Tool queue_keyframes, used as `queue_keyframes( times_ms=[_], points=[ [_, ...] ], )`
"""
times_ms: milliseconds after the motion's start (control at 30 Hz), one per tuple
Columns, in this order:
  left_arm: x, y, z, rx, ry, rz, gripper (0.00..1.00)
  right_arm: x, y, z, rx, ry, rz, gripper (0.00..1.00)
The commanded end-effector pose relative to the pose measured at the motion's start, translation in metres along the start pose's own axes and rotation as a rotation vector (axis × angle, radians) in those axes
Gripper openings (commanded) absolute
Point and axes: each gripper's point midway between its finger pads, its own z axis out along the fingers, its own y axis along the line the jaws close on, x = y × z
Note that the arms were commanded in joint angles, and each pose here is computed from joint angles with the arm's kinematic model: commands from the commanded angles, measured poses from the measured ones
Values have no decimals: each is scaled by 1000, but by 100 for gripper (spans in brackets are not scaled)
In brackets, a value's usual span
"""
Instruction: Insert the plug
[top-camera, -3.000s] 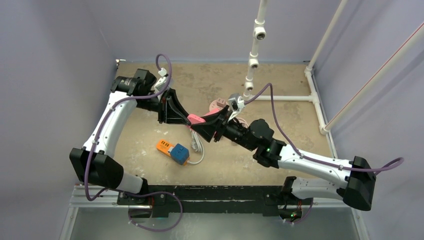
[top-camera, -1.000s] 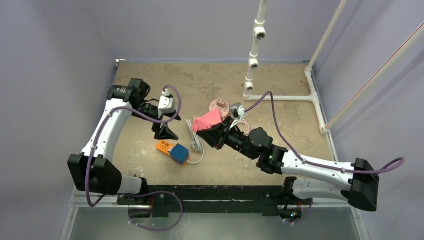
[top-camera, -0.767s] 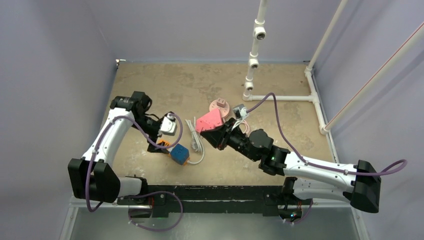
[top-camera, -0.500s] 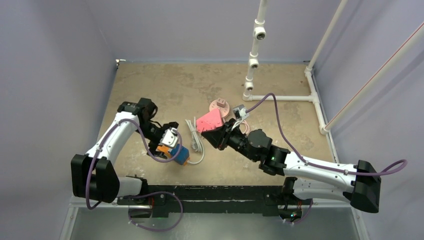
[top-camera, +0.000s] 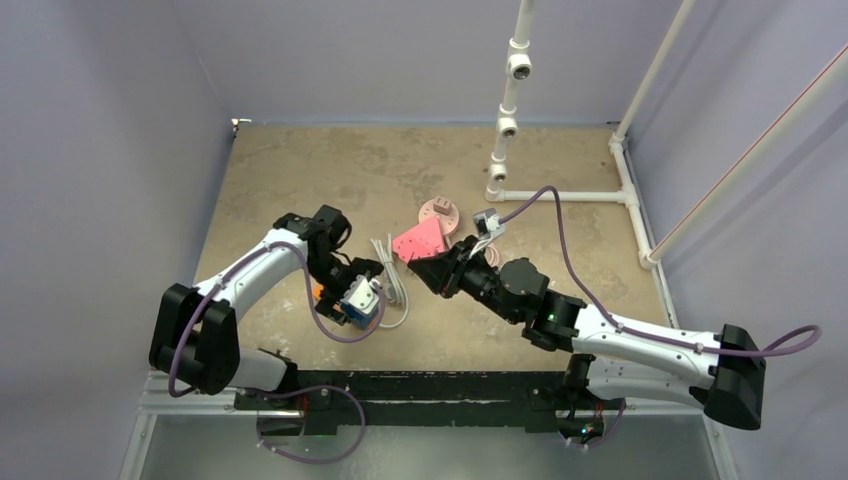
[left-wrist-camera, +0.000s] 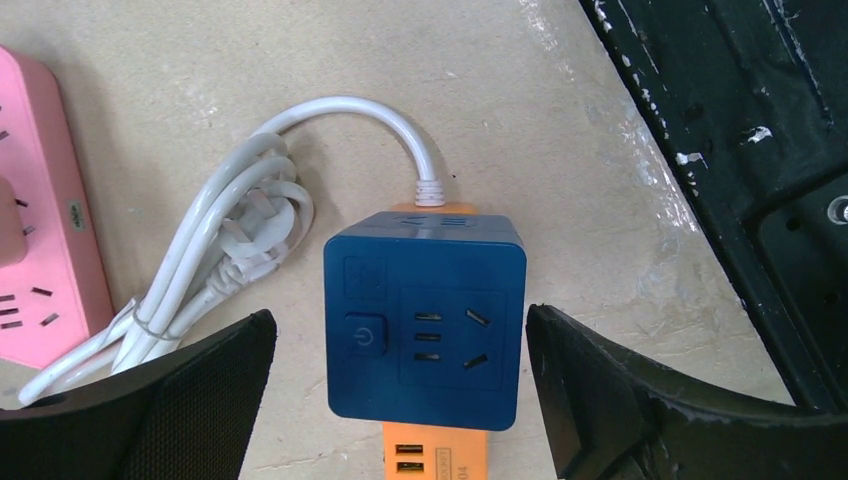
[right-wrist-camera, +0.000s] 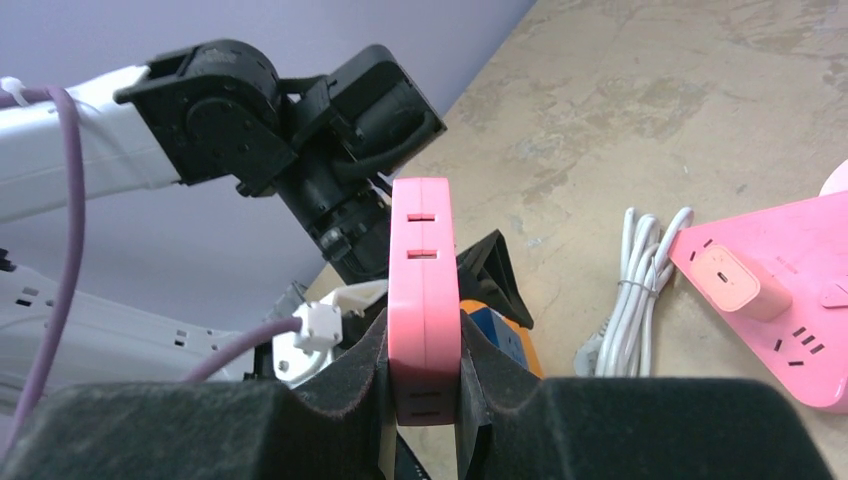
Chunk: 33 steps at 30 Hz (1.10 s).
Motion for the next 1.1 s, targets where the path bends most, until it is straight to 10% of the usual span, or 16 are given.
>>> queue_keyframes(
  times_ms=[0,67,200,233,767,1067],
  points=[
    [5,-2,7,22,25,1,89,-23,4,-5,-1,-76,34,0],
    [6,-5,10,36,36,-5,77,-24,3,-6,6,-79,34,0],
    [3,-4,22,34,52,-31,14,-26,0,-6,16,-84,34,0],
    [2,-3,24,31,53,-32,11,-27,0,-6,18,-88,37,0],
    [-5,62,51,-7,136,202,11,-19,-17,-11,94,-67,75,0],
    [-7,51,42,-64,153,180,77,-16,-17,-6,101,-52,61,0]
  ],
)
